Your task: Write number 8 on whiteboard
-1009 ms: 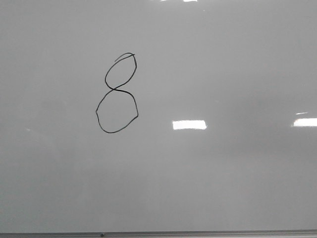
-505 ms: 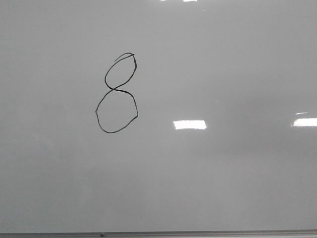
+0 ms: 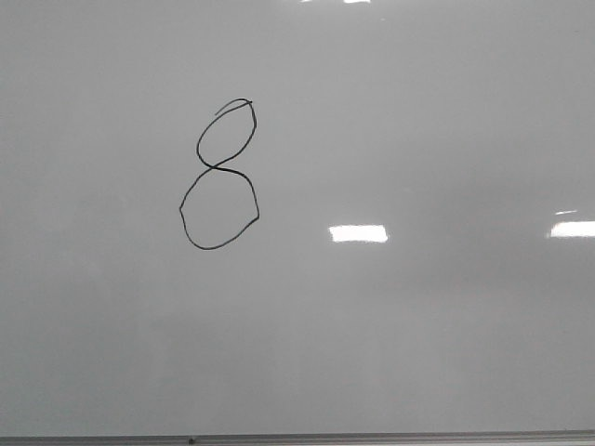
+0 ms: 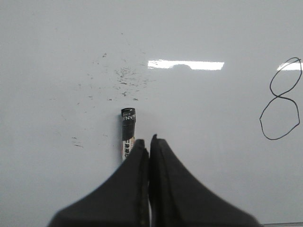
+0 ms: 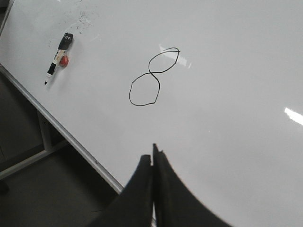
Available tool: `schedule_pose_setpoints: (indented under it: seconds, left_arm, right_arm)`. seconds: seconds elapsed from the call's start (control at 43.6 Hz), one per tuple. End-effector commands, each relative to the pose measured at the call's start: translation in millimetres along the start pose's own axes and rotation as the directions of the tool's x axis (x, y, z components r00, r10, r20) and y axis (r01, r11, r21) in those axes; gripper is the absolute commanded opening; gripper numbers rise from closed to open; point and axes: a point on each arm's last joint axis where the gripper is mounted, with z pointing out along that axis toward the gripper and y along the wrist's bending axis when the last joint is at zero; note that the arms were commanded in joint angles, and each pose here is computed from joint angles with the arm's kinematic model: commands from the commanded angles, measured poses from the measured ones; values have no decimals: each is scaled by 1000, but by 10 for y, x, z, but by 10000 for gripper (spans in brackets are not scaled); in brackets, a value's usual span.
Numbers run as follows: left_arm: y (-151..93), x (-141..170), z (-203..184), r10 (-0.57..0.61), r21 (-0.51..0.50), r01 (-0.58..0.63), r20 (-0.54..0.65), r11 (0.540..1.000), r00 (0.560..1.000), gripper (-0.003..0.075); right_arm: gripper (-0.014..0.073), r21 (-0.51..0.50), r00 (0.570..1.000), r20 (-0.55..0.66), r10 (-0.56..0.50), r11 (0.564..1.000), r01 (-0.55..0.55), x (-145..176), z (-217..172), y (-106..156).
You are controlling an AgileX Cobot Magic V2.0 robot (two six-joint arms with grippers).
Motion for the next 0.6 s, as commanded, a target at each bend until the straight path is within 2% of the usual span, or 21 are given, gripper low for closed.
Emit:
schedule_pose_setpoints:
  seconds: [0.0,0.184,0.413,0.482,0.574]
  left_arm:
    - [-23,-137,-31,-9,27,7,85,1000,996,-21]
    - [-7,-46,8,4,5,-4,110,1000,994,-21]
    - [53,398,191,-46,-80,60,163,995,986,-21]
    - [62,490,246,-28,-88,47,204,995,979,-21]
    - [67,637,298,-6,-89,25,201,996,980,-21]
  right_arm:
    - [-59,43,998,58,20,999,-23,-111,-18,-45]
    - [-59,43,998,58,20,999,-23,-111,-18,-45]
    - [-59,43,998,58,20,999,-23,-111,-18,-45]
    - [-59,43,998,58,20,999,-23,-111,-18,-45]
    - [-59,43,998,58,20,999,-23,-111,-18,-45]
